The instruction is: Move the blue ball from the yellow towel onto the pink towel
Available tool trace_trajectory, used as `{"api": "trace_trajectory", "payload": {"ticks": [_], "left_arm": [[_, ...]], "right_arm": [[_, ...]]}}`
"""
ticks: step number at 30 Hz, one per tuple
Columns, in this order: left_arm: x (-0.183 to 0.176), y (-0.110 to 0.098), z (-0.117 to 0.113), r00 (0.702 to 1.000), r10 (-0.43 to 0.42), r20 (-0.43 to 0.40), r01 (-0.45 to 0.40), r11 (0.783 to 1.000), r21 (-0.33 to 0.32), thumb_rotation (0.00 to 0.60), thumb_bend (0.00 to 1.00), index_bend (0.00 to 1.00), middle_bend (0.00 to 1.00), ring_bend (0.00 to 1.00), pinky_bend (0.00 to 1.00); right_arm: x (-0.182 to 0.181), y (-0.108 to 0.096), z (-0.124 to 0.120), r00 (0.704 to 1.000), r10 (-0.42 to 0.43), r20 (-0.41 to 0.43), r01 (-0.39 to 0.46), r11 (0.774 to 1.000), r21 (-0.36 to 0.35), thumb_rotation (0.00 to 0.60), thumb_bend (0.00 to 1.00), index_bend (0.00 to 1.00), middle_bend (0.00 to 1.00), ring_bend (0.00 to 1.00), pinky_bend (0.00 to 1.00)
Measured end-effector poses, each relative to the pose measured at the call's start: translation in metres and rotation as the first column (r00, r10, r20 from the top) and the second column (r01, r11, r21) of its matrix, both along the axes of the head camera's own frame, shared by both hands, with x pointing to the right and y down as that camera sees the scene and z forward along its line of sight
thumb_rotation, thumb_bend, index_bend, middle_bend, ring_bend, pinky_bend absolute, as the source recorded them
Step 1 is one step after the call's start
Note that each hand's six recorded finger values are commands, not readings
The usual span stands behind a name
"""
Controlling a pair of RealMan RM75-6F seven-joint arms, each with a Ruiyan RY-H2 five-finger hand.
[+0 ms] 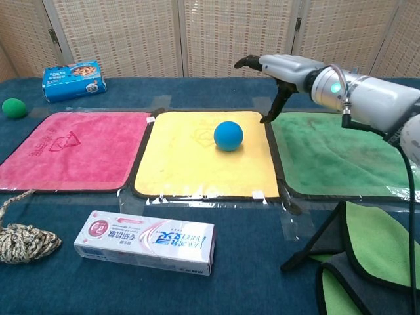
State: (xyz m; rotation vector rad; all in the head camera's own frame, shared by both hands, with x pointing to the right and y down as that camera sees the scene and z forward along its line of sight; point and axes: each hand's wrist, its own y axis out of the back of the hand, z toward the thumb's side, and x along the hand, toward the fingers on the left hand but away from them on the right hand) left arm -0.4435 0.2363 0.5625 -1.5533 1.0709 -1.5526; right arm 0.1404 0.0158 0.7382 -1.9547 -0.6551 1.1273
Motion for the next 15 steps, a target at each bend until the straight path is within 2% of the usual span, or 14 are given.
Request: {"api": "trace_trajectory", "payload": {"ticks": [9, 15], "left_arm": [[-0.005, 0.0, 0.001, 1.0, -0.013, 0.008, 0.013, 1.0, -0.003, 0.6, 0.59, 0.17, 0.09, 0.12, 0.04], [-0.007, 0.002, 0.003, 1.0, -0.016, 0.012, 0.016, 1.0, -0.012, 0.6, 0.59, 0.17, 0.09, 0.12, 0.04]], "right_arm": [[-0.017, -0.006, 0.014, 0.999, -0.013, -0.037, 0.013, 1.0, -0.002, 0.6, 0.08, 0.0, 0.0, 0.0, 0.0], [-0.022, -0.004, 0.027, 0.999, 0.008, -0.048, -0.009, 0.999, -0.032, 0.6, 0.08, 0.0, 0.0, 0.0, 0.0]]}}
